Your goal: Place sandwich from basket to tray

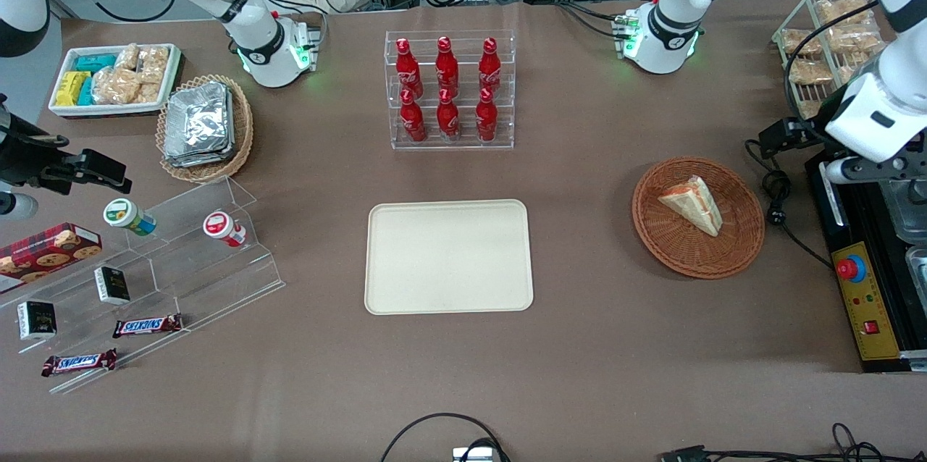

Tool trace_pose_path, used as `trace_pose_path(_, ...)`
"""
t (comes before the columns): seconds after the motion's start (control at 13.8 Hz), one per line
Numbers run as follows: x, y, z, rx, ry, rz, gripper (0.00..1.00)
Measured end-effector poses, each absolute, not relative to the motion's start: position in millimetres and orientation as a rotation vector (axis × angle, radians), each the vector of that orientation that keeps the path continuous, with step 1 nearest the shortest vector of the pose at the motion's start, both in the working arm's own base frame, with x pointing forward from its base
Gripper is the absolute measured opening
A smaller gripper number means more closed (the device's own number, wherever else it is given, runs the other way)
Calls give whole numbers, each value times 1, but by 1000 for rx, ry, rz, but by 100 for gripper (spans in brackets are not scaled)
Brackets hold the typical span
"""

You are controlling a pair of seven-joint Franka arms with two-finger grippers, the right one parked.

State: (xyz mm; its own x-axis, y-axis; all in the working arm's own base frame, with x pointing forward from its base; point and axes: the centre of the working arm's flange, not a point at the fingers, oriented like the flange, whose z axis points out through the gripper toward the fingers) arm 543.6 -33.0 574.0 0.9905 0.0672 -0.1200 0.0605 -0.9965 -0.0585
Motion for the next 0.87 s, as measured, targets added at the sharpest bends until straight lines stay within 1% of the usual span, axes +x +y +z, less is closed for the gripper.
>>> trace_pose_path(0.15, 543, -32, 553, -3074, -160, 193, 100)
trace_pose_path(0.29, 538, -31, 526, -3071, -233, 166, 100)
trace_pose_path(0.58, 514, -28, 482, -3061, -357, 127, 100)
trace_pose_path(0.87, 497, -26, 447, -3054, -482, 65, 100)
